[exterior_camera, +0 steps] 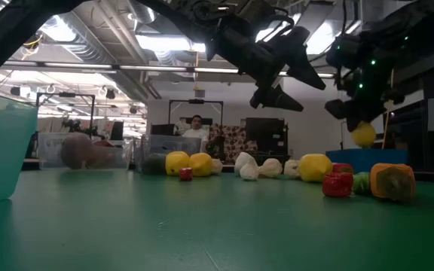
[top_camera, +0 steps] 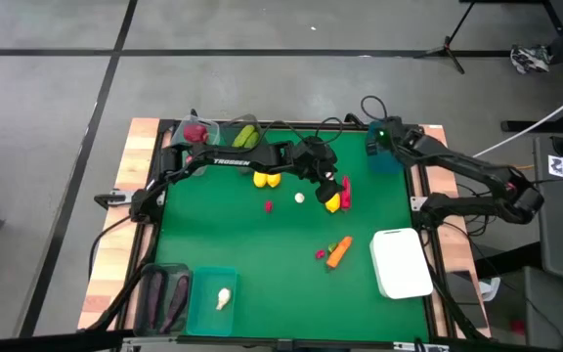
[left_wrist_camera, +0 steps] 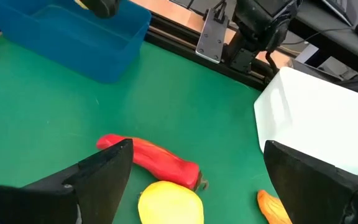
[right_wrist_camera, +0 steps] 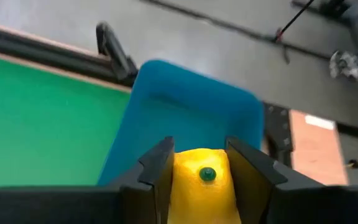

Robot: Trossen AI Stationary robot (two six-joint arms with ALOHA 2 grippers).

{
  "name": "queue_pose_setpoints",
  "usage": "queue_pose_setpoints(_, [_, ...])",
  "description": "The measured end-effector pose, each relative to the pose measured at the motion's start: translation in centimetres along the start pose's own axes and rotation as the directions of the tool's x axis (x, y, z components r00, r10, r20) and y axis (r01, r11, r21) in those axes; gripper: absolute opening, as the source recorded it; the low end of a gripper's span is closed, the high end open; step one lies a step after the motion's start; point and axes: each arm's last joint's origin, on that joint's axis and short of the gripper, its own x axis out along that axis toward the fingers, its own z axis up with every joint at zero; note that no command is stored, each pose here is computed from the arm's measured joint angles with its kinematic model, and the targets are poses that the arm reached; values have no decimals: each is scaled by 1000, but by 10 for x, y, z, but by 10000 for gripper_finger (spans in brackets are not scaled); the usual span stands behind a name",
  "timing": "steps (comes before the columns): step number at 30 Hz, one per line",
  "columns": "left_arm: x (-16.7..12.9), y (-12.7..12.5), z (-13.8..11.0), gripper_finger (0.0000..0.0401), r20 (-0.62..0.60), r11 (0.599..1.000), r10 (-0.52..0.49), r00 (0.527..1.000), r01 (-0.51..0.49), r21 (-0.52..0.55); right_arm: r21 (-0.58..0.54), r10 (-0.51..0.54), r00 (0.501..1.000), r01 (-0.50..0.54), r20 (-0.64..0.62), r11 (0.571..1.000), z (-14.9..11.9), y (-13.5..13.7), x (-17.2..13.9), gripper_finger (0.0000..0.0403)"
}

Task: Sort produce into baskets
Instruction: Put the lemon into the blue bin

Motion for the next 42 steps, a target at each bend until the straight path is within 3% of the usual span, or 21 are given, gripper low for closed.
queue_pose_setpoints(5, [0,0,0,356,1,1000,0,1000,0,25,10,87,995,-87,-43,996,4,-7,11,153])
queue_pose_setpoints(12, [0,0,-1,356,-8,999,2,1000,-2,33,-9,123,991,-123,-49,992,6,-10,12,266])
queue_pose_setpoints(16, [-2,-2,1,356,-10,999,-28,1000,29,34,-42,169,985,-170,-41,984,9,-11,7,304])
queue_pose_setpoints(20, [-33,-9,7,356,-120,993,-22,993,35,114,-46,292,956,-291,19,956,22,-16,-13,310])
queue_pose_setpoints(24, [-83,-14,12,356,-242,973,147,959,-95,212,-30,374,919,-373,125,927,34,-27,-41,302])
queue_pose_setpoints(29, [-118,-15,1,356,-318,959,274,908,-231,167,-20,429,871,-438,238,899,35,-44,-71,290])
queue_pose_setpoints(34, [-114,-10,-42,356,-487,931,348,801,-236,279,-20,430,865,-440,260,898,28,-54,-85,283])
queue_pose_setpoints(42, [-91,23,-80,356,-416,913,394,820,-297,278,-47,427,874,-428,232,902,21,-57,-88,282])
